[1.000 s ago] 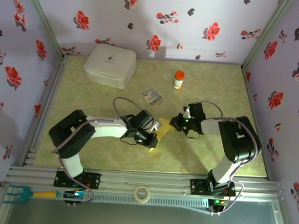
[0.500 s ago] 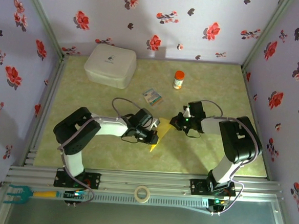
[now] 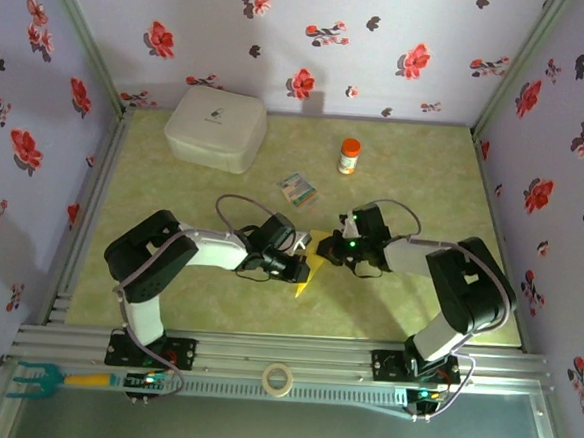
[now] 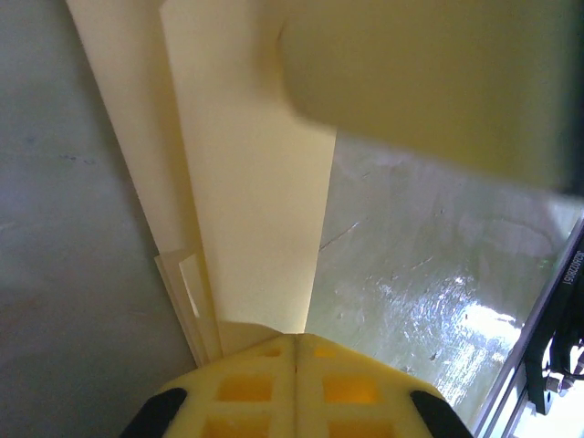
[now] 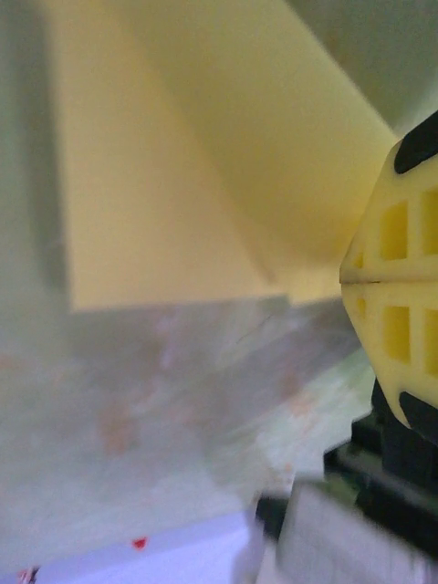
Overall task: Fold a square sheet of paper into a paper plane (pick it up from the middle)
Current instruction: Fold the wing for the fifth time at the center of the table.
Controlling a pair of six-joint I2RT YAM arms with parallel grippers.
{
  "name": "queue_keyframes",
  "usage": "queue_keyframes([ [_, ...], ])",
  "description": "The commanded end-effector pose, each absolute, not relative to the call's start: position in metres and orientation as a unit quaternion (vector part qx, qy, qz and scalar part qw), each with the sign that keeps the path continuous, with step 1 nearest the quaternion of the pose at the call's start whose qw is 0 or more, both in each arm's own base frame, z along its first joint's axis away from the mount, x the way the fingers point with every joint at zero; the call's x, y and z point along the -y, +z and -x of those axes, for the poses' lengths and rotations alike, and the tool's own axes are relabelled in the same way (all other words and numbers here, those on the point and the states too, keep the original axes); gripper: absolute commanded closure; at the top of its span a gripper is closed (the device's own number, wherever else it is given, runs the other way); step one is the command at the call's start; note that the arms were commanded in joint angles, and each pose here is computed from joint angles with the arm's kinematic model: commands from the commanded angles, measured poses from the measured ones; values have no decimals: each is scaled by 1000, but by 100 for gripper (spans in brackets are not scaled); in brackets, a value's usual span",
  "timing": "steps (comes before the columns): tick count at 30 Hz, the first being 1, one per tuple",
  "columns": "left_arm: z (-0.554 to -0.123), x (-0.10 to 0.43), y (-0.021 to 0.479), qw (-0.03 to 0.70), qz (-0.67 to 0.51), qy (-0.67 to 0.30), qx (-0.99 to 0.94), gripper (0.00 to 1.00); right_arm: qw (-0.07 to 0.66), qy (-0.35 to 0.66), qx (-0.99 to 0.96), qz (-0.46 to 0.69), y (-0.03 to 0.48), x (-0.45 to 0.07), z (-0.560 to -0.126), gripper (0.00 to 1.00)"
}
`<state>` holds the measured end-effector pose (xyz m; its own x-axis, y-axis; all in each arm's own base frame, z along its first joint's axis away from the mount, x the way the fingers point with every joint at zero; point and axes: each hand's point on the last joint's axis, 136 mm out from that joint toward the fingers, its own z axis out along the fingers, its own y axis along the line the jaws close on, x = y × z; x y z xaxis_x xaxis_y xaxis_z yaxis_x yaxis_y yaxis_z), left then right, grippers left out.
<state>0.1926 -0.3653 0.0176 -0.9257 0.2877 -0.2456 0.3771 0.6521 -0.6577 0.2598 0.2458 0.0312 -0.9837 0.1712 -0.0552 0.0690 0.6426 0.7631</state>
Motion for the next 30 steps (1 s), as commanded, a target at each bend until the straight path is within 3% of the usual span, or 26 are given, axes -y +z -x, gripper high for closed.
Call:
queue_keyframes([
  [1,-183,343,-16,27,-161,-325,-932,100,55,399,-912,-71,16,-239,-258,96],
  [20,-176,341,-26,11,-162,-328,-930,100,112,386,-897,-184,3,-174,-352,96],
  [30,-179,347,-14,20,-169,-344,-923,100,155,401,-888,-163,50,-168,-362,94],
])
